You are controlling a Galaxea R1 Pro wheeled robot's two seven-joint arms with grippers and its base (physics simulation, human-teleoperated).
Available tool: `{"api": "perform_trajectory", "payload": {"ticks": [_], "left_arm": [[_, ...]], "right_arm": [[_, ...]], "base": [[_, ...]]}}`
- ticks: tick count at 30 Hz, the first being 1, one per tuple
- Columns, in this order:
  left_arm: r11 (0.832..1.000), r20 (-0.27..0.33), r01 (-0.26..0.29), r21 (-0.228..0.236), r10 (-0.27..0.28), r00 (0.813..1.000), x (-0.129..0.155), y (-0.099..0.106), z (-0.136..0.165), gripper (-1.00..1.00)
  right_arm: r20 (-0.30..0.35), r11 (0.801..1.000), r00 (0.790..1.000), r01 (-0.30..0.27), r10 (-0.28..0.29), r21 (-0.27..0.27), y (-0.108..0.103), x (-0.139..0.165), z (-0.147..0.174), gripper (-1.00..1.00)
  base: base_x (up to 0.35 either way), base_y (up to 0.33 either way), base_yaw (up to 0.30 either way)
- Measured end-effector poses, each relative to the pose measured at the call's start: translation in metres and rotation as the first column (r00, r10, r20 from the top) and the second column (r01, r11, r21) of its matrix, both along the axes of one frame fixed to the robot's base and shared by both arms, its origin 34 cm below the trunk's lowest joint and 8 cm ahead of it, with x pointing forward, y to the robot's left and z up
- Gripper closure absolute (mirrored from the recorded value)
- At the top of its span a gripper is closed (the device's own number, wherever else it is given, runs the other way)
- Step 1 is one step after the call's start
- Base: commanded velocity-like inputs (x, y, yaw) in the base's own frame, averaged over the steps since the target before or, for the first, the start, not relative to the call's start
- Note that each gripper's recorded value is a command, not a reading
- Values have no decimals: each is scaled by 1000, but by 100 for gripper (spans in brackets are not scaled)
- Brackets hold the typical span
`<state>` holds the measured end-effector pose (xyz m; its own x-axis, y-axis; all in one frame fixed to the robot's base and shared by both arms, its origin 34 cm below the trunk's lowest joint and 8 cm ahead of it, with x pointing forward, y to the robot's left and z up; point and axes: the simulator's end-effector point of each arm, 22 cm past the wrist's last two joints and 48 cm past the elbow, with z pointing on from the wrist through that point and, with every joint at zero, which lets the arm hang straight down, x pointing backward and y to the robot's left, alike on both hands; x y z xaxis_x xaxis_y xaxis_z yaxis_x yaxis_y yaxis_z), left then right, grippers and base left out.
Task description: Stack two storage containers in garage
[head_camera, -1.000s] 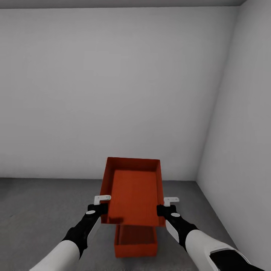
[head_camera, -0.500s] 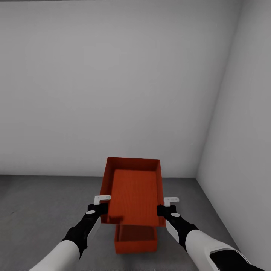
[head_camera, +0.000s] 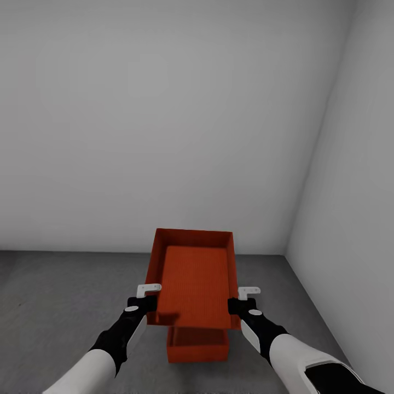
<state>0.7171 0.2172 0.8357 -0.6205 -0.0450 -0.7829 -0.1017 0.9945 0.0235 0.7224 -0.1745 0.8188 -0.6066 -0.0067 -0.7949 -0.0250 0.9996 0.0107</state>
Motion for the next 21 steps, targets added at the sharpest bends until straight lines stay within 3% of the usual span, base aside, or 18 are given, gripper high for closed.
{"api": "perform_trajectory", "payload": {"ticks": [21], "left_arm": [[1000, -35, -1, 0, 0, 999, -5, 0, -20, 100]], "right_arm": [[-35, 1000, 999, 0, 0, -1, 0, -5, -20, 100]], "base": [[0, 0, 0]]}}
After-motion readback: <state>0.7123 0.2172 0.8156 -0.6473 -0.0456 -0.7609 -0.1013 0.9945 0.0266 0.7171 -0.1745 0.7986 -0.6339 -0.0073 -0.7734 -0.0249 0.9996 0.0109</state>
